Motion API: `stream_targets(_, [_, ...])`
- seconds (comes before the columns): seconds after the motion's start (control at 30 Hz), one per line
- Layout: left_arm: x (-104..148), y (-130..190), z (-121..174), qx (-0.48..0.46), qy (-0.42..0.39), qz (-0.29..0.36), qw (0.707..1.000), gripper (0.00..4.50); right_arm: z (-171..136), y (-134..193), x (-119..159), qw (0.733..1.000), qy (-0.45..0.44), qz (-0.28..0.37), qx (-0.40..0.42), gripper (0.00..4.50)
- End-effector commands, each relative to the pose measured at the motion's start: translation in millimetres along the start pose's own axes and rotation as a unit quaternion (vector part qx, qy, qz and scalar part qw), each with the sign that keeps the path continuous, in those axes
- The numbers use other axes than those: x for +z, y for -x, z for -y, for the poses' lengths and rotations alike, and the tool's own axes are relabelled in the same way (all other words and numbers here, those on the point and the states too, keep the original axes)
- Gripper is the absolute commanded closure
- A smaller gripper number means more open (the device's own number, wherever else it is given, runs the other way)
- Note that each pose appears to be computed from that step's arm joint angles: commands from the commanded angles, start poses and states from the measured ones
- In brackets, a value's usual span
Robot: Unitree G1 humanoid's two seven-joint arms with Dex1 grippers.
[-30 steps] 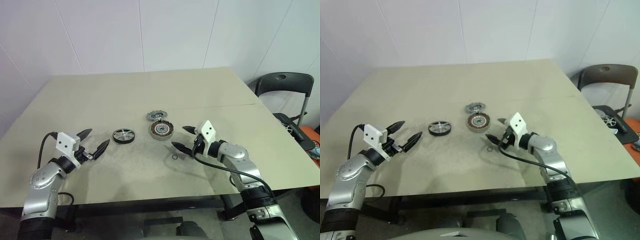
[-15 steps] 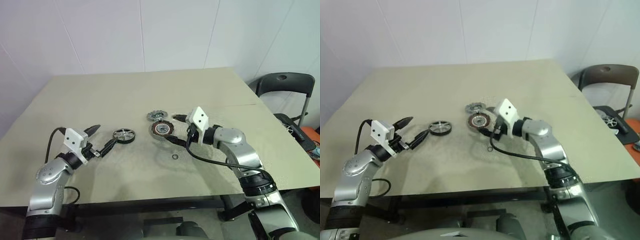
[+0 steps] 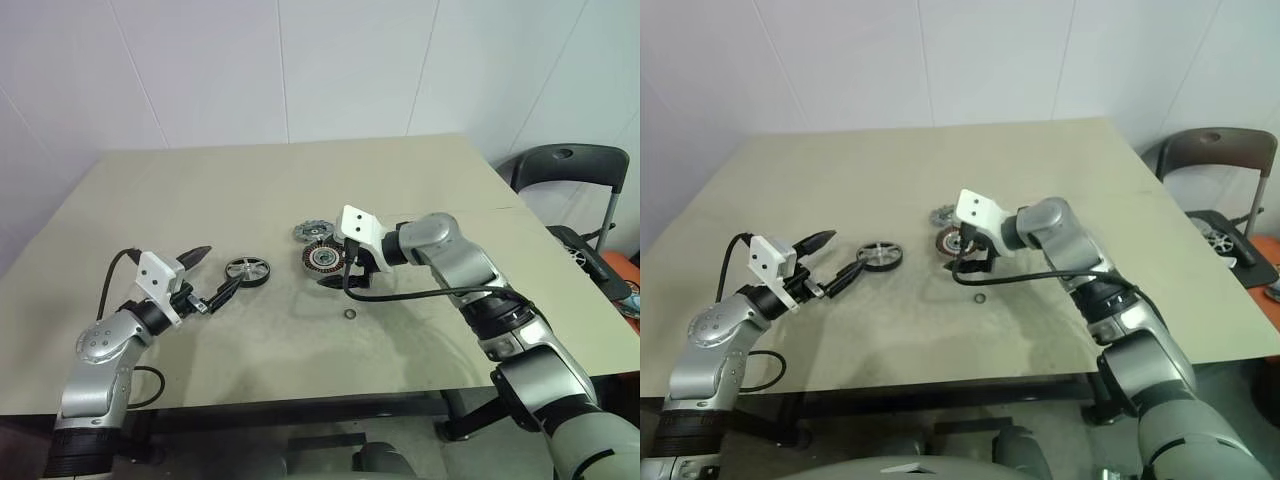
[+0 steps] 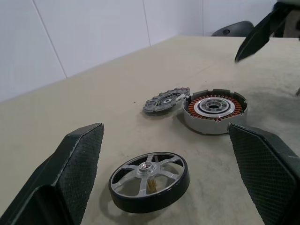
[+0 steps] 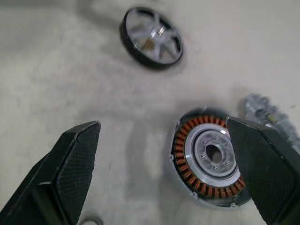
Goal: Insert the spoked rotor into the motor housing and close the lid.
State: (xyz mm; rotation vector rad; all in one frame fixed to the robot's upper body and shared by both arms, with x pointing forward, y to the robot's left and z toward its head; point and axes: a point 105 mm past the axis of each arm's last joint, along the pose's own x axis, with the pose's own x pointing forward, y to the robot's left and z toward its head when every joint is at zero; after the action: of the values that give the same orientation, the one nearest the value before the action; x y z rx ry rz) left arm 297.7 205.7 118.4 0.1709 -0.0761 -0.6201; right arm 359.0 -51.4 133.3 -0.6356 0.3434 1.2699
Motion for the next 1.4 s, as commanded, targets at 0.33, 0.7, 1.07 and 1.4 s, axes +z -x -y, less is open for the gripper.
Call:
stream_targets(0.33, [14.0,11.6,-3.7,0.016,-0.021,0.004,1.000,0.01,11.1,-26.2,-4.4,0.994,0.057,-0.093,0.029,0.00])
stream_targets(0.7, [16.2,15.4,-4.9,0.026,-0.025,0.003,0.999,0.01,22.8,-38.5,-6.1,0.987,0.084,-0.134,0.021,0.00])
stream_targets(1.07, [15.9,16.4,-4.5,0.030,-0.025,0.003,0.999,0.01,33.4,-44.6,-15.5,0.982,0.087,-0.170,-0.004,0.00])
stream_targets(1.4, [13.6,18.2,-6.0,0.033,-0.026,0.003,0.999,0.01,28.2,-47.6,-20.1,0.981,0.083,-0.175,0.011,0.00])
